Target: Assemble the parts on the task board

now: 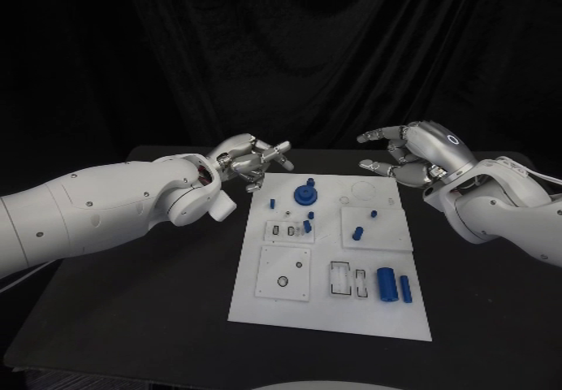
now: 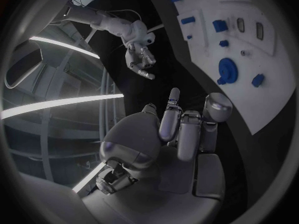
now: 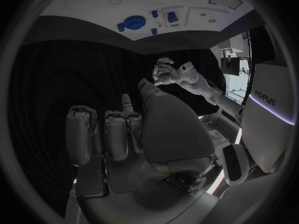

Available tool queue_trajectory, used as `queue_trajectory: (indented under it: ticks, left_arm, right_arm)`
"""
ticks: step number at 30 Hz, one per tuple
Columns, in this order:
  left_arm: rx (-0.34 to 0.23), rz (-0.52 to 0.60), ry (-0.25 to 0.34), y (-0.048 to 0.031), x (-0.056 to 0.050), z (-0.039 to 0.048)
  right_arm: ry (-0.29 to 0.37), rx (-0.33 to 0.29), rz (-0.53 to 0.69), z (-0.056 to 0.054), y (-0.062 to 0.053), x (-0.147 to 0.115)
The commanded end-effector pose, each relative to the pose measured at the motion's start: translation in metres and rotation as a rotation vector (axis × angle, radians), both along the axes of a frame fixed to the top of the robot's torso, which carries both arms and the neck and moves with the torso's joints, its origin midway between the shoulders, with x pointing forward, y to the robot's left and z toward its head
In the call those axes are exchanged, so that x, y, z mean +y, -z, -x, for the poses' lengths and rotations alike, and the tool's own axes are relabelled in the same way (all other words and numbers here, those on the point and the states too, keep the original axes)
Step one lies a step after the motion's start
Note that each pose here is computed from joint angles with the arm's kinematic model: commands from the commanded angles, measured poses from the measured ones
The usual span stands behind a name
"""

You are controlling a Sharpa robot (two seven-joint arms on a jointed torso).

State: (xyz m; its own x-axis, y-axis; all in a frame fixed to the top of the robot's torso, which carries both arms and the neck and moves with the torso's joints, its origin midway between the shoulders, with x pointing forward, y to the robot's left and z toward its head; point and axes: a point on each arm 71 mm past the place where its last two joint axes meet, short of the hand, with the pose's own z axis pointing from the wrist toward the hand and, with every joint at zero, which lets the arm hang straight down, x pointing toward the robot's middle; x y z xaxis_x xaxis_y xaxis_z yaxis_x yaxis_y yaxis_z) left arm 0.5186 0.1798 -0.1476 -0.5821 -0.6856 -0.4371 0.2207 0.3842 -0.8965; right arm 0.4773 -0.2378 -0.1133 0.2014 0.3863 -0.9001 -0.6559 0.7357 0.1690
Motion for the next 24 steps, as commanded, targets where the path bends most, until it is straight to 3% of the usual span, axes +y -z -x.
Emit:
queue_trajectory:
  ticks: [1, 7, 14, 24]
  left_arm:
    - [0.072, -0.322, 0.011, 0.0157, -0.007, 0.0056]
    - [0.115, -0.534, 0.024, 0.0228, -0.02, 0.0101]
    - [0.159, -0.727, 0.063, 0.0219, -0.04, 0.0136]
    - [0.161, -0.882, 0.048, 0.0207, -0.053, 0.0189]
  right_arm:
    - [0.02, 0.03, 0.003, -0.002, 0.003, -0.002]
    - [0.026, 0.041, 0.006, -0.004, 0.004, -0.001]
    - [0.026, 0.052, 0.012, -0.005, 0.005, 0.001]
    - [0.031, 0.06, 0.012, -0.006, 0.005, 0.002]
